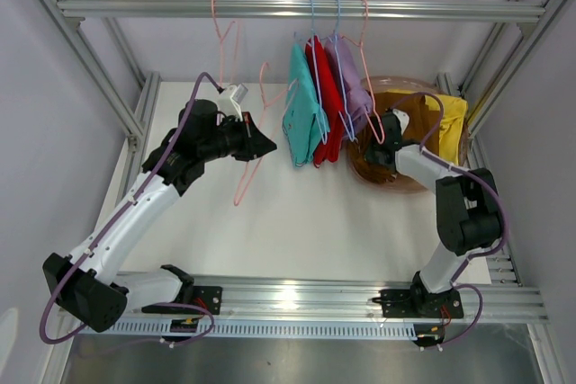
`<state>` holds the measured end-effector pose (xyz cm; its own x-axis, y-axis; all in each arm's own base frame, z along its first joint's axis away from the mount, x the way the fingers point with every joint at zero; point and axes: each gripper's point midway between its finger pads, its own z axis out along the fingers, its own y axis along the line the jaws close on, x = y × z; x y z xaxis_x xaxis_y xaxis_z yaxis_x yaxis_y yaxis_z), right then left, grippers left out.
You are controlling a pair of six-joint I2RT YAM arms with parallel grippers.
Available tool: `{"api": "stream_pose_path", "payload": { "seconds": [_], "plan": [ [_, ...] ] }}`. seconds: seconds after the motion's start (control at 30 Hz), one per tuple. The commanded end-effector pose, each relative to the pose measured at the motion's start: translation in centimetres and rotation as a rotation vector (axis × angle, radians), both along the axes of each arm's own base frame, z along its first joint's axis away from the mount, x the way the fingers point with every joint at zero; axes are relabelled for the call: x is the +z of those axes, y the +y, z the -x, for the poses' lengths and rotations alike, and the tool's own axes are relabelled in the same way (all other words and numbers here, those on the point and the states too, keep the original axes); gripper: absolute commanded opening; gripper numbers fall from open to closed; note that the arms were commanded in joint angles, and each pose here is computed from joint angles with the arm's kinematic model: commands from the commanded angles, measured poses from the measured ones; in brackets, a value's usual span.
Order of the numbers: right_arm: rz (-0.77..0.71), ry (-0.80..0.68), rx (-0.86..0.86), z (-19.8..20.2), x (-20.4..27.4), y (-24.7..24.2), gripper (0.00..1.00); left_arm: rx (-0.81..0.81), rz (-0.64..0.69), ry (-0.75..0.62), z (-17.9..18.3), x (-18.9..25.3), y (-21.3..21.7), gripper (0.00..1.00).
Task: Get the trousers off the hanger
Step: Place the hanger at the clothesline.
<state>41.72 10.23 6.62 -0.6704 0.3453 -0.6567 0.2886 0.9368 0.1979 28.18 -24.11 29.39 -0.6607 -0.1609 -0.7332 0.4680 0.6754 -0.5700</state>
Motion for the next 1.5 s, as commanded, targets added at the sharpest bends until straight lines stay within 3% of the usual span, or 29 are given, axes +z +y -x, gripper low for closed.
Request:
{"api": "stream_pose_path", "payload": {
  "seconds": [0.0, 0.13, 0.33, 0.43, 0.6, 0.8, 0.9, 1.2, 1.37, 1.47],
  "plan": [
    [0.0, -0.056, -0.013, -1.8, 3.5, -0.3, 0.13, -0.041, 0.033, -0.093, 0.5, 3.2, -0.5, 0.0],
    [0.004, -0.186, -0.022, -4.1, 10.8, -1.7, 0.13, -0.045, 0.035, -0.094, 0.5, 3.4, -0.6, 0.01],
    [0.036, -0.255, -0.076, -7.5, 15.4, -5.4, 0.14, -0.047, 0.031, -0.098, 0.6, 3.4, -0.5, 0.0],
    [0.056, -0.217, -0.124, -9.2, 13.8, -8.3, 0.14, -0.049, 0.03, -0.098, 0.6, 3.4, -0.5, 0.0],
    [0.002, -0.025, -0.19, -10.3, 5.3, -12.6, 0.13, -0.052, 0.023, -0.102, 0.5, 3.4, -0.5, 0.01],
    [-0.02, 0.127, -0.208, -9.2, -2.2, -13.1, 0.13, -0.054, 0.022, -0.1, 0.5, 3.4, -0.6, 0.0],
    [-0.038, 0.128, -0.214, -9.2, -2.4, -13.1, 0.13, -0.053, 0.02, -0.099, 0.5, 3.4, -0.5, 0.0],
    [-0.034, -0.025, -0.182, -8.5, 6.8, -11.5, 0.18, -0.047, -0.004, -0.154, 0.7, 4.7, 0.1, 0.01],
    [-0.068, -0.153, -0.099, -4.9, 12.9, -7.7, 0.21, 0.003, -0.063, -0.219, 0.4, 5.5, 1.6, 0.0],
    [-0.075, -0.172, -0.016, -2.2, 13.3, -4.2, 0.23, 0.062, -0.091, -0.221, -0.3, 5.6, 2.4, 0.0]
  ]
}}
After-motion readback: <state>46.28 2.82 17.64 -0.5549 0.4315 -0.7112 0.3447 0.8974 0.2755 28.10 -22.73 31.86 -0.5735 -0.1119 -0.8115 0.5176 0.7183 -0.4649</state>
